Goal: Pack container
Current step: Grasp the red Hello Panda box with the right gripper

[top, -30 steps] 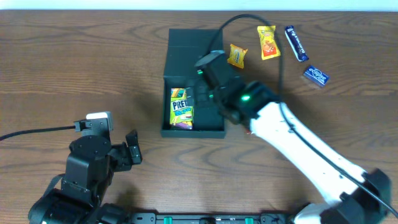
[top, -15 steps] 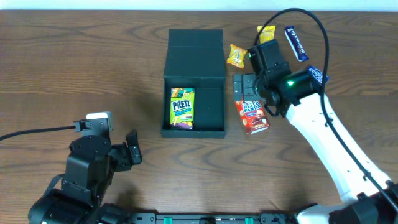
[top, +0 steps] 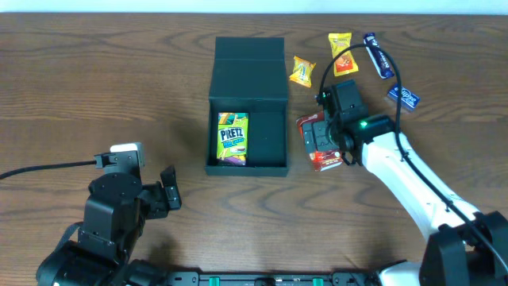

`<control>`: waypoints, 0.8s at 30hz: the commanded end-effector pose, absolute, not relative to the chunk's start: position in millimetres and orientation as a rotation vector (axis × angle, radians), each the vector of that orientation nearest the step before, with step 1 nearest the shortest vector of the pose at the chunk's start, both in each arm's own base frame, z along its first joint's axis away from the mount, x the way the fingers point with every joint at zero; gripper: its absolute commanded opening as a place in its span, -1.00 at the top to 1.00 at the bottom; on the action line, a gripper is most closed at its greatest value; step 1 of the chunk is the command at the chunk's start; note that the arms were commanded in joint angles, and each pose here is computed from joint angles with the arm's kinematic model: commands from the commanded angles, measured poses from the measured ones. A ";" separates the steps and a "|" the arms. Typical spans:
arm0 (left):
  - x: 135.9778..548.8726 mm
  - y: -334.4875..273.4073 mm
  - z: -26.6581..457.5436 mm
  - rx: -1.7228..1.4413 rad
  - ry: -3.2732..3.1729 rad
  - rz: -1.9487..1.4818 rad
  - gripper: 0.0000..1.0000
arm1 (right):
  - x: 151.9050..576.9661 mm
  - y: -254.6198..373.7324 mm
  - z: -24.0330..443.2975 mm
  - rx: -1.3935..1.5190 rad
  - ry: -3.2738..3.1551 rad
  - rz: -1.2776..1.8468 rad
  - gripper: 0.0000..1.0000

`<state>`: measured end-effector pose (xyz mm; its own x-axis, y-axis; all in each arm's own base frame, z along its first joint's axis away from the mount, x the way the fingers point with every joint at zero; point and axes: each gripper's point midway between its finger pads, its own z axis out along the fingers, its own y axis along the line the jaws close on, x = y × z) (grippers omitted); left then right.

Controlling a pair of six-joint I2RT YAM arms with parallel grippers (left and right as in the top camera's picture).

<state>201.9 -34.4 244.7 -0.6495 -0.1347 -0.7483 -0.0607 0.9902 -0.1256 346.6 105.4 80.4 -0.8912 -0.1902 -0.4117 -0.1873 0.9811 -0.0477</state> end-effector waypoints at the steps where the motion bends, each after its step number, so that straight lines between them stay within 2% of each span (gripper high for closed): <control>1: 202.2 -30.5 253.3 -0.144 2.254 -0.096 -0.90 | 339.0 102.5 54.3 -0.311 2.759 -0.019 -0.98; 13: 202.2 -30.5 253.3 -0.144 2.254 -0.096 -0.91 | 328.1 108.0 -13.6 -0.345 2.920 0.001 -0.98; 15: 202.2 -30.5 253.3 -0.144 2.254 -0.096 -0.91 | 327.1 107.6 -18.0 -0.345 2.931 -0.003 -0.88; 19: 202.2 -30.5 253.3 -0.144 2.254 -0.096 -0.90 | 328.7 108.2 -18.3 -0.329 2.927 0.001 -0.50; 24: 202.2 -30.5 253.3 -0.144 2.254 -0.096 -0.90 | 329.4 108.4 -18.0 -0.259 2.931 0.008 -0.43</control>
<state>201.9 -34.4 244.7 -0.6495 -0.1347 -0.7483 -0.0607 0.9902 -0.1256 335.2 115.4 -4.4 -0.9483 -0.2085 -0.2391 -0.2149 0.9766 0.0010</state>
